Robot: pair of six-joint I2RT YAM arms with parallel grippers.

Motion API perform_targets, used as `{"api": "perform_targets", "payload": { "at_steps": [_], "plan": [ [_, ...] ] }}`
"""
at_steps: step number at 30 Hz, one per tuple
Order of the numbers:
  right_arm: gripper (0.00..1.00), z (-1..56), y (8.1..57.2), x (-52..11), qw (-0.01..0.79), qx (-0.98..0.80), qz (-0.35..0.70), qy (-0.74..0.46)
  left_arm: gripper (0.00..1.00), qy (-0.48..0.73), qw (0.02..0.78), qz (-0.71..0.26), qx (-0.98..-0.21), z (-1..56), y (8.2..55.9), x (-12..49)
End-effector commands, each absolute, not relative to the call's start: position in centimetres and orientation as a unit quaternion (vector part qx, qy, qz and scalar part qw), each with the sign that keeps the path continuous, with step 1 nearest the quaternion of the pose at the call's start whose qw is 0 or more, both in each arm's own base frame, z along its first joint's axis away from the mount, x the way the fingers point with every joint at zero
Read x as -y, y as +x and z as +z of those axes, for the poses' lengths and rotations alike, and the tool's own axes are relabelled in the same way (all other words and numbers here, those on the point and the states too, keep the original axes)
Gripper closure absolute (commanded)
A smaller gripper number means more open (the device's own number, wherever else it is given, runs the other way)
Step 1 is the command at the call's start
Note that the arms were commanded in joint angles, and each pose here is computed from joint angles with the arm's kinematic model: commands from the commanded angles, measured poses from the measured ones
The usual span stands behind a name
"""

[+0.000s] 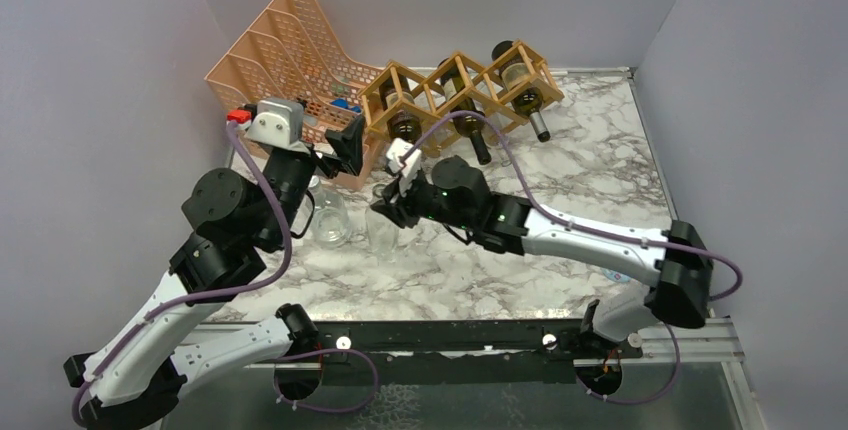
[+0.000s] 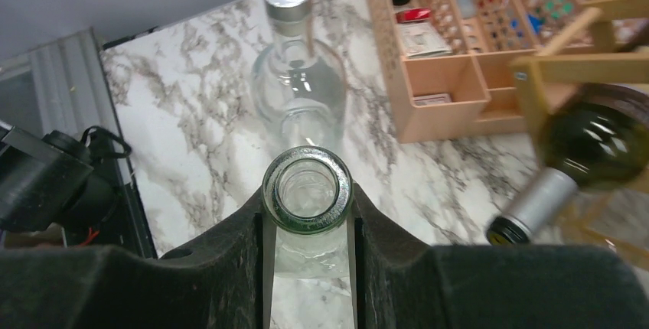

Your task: Put the wine bottle on the wine rack

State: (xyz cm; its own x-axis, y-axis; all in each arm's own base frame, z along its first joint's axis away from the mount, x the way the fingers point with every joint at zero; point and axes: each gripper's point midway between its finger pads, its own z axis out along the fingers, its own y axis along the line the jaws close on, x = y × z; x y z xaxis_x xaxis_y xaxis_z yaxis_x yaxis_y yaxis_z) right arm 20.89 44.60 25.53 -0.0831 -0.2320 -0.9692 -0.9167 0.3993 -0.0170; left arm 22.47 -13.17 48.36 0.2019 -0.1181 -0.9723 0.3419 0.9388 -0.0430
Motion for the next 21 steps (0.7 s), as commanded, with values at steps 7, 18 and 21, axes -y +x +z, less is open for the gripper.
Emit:
{"api": "perform_targets", "payload": {
  "at_steps": [7,18,21],
  "plan": [
    [0.97,32.6,22.4,-33.4,0.639,-0.672,0.268,-0.262,0.01,0.179,0.704,-0.147,-0.671,39.6,23.3,17.1],
    [0.98,33.7,22.3,-28.0,0.643,-0.703,0.241,-0.183,0.01,0.354,0.576,-0.284,-0.680,25.8,19.3,25.1],
    [0.98,34.1,22.0,-27.9,0.640,-0.704,0.252,-0.176,0.01,0.360,0.583,-0.301,-0.664,24.6,19.0,25.7]
  ]
}}
